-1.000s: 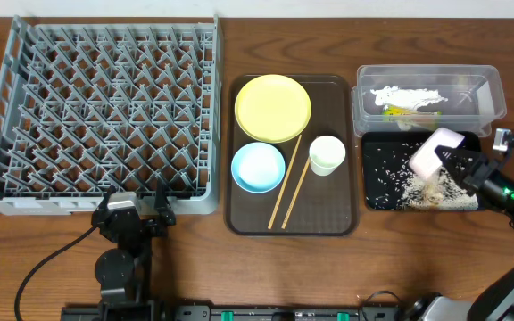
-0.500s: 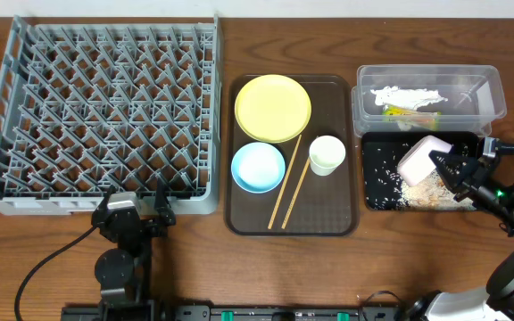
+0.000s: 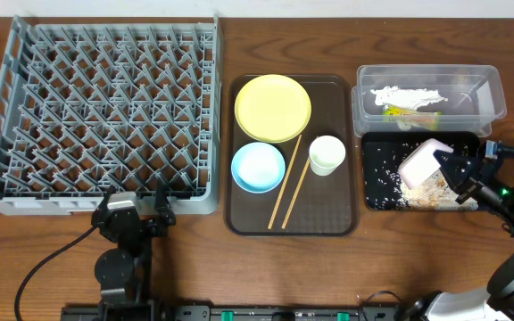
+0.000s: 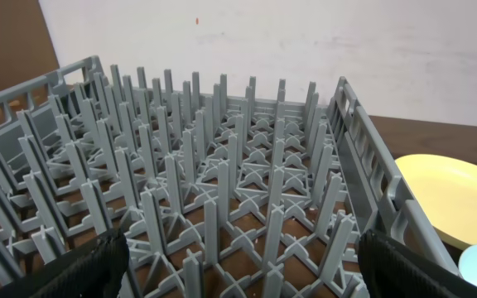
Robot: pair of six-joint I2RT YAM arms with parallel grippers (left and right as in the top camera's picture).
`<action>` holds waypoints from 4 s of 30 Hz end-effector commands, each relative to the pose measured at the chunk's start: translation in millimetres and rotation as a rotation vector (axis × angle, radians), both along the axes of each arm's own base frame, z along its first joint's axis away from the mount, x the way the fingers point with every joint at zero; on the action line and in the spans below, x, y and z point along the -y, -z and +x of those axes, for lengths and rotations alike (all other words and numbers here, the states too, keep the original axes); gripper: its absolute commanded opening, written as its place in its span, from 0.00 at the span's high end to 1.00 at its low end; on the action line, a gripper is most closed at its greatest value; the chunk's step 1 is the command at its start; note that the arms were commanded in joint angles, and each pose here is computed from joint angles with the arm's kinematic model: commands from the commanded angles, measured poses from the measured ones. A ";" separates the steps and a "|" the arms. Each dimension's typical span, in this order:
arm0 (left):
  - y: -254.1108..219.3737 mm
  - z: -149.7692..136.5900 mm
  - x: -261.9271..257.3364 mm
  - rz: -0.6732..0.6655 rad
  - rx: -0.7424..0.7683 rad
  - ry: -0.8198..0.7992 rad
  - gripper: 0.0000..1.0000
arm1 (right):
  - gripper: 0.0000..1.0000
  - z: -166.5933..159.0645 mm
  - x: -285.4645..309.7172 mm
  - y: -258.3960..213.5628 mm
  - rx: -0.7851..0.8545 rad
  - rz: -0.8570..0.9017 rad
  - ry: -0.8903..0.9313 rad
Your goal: Sort waste into correct bins and load items into the dishwasher
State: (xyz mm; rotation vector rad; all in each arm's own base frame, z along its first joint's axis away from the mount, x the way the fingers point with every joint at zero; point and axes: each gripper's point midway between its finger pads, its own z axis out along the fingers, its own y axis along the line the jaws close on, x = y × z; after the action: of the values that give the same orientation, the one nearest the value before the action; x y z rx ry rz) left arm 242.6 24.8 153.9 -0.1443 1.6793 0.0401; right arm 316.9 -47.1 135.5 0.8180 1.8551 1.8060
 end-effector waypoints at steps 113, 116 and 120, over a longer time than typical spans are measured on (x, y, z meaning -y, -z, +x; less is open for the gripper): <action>-95.7 53.2 54.8 -0.343 -0.576 0.254 0.11 | 0.76 34.5 -172.7 88.8 -0.417 -1.456 -0.625; -79.6 68.4 62.3 -0.451 -0.632 0.261 0.11 | 0.99 32.4 -172.0 105.6 -0.454 -1.458 -0.652; -67.4 74.3 69.0 -0.566 -0.686 0.251 0.11 | 0.99 37.8 -172.1 91.2 -0.424 -1.452 -0.615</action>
State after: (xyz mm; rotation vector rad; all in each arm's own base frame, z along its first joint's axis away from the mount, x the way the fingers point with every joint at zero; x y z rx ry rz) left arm 312.3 -32.5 219.2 -0.2841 2.3400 -0.5048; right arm 347.7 133.1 37.1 -0.0351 3.1074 0.0555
